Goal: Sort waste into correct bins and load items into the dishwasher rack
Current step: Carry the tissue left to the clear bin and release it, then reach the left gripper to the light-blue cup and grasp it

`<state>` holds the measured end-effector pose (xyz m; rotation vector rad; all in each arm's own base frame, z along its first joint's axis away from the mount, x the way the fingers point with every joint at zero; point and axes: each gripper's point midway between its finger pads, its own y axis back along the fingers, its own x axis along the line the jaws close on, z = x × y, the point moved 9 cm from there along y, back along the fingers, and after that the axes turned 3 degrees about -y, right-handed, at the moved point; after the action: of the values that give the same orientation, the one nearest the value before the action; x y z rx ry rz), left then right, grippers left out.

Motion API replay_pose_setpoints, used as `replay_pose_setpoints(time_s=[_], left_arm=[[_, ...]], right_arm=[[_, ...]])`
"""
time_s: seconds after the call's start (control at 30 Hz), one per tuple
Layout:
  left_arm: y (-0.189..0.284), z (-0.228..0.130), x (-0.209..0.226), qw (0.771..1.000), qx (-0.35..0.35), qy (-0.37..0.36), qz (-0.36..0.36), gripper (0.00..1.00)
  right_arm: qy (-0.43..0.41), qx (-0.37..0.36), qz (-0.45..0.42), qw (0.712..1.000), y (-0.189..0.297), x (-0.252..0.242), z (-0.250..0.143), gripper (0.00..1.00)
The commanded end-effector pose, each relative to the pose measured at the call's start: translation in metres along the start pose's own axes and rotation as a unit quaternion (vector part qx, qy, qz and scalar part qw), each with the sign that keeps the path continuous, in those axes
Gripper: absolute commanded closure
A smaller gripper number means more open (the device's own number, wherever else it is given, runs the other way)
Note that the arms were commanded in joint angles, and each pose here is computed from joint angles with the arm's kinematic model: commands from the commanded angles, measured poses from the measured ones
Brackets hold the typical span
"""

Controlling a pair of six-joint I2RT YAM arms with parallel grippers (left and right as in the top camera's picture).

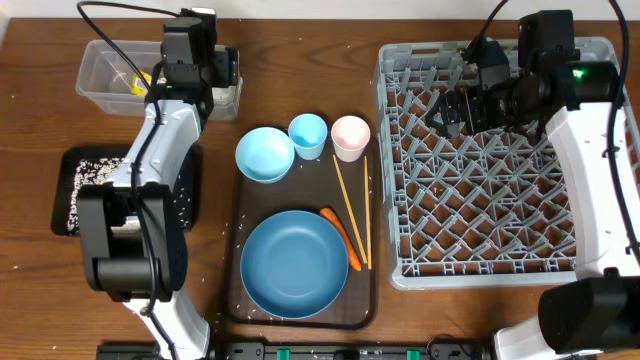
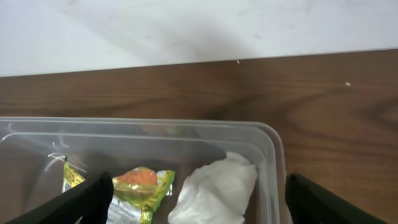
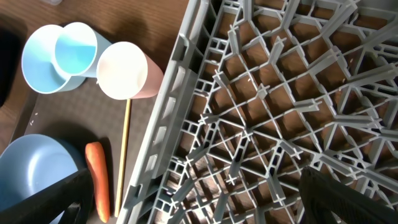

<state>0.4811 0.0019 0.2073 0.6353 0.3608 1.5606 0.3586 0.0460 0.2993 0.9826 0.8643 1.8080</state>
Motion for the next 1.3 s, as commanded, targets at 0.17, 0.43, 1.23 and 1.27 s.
replay_pose_setpoints(time_s=[0.17,0.43,1.23,1.27], left_arm=[[0.086,0.019,-0.024,0.996,0.03,-0.018,-0.083,0.07],[0.143,-0.024,-0.086,0.961,0.176,-0.084,-0.194,0.07],[0.101,-0.063,-0.177,0.892,0.166,-0.31,-0.285,0.03],[0.098,-0.068,-0.178,0.888,0.175,-0.315,-0.286,0.04]], right_arm=[[0.012,-0.004,0.001,1.0,0.002,0.003,0.0,0.01],[0.015,-0.012,0.0,1.0,0.002,0.003,0.002,0.01],[0.01,-0.005,0.006,1.0,0.002,0.004,0.0,0.01],[0.009,-0.003,0.006,1.0,0.002,0.004,-0.001,0.01]])
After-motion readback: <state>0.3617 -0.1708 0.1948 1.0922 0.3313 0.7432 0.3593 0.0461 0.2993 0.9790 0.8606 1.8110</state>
